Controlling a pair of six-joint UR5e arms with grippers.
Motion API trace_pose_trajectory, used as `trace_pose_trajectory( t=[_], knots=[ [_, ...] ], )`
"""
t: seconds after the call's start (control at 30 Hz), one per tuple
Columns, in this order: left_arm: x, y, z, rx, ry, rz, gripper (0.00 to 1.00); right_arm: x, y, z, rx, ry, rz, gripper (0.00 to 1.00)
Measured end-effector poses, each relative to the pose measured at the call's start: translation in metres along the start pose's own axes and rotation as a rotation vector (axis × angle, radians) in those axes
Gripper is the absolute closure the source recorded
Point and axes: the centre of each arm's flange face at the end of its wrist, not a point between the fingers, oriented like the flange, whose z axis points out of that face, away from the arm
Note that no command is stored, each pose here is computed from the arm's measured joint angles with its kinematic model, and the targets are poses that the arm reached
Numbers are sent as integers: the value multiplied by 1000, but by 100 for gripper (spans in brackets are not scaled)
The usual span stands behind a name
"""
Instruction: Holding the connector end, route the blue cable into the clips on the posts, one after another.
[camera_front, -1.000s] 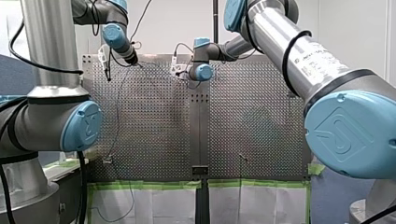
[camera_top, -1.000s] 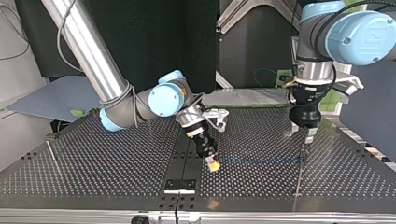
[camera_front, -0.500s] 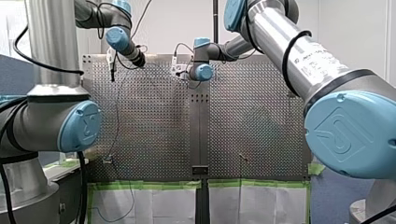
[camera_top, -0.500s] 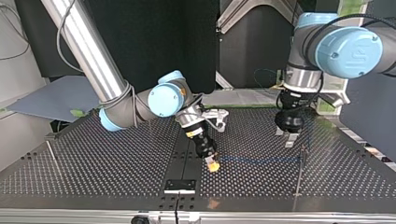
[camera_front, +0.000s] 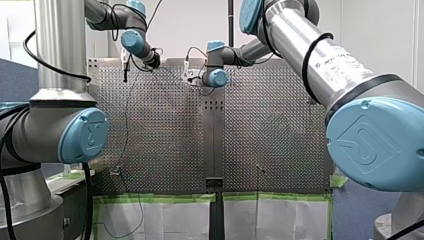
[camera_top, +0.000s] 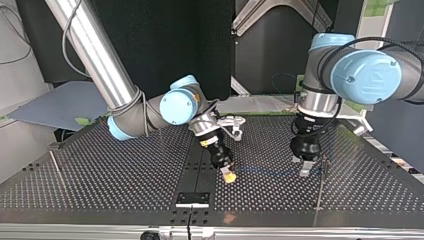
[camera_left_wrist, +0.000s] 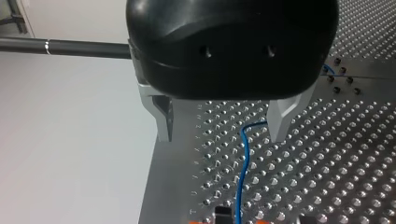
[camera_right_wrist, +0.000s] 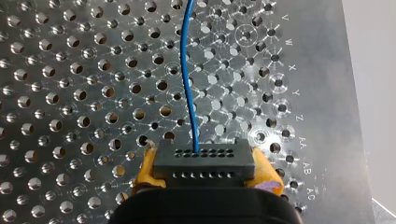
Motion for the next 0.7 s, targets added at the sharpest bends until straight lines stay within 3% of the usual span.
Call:
trace_pose_trajectory(
  t=[0.4, 0.7],
  knots=[
    [17, -5, 19, -13, 27, 11, 0, 0, 1, 0, 0, 0, 1, 100],
    [7, -11, 30, -14, -14, 4, 0, -2, -3, 0, 8, -3, 2, 100]
  ],
)
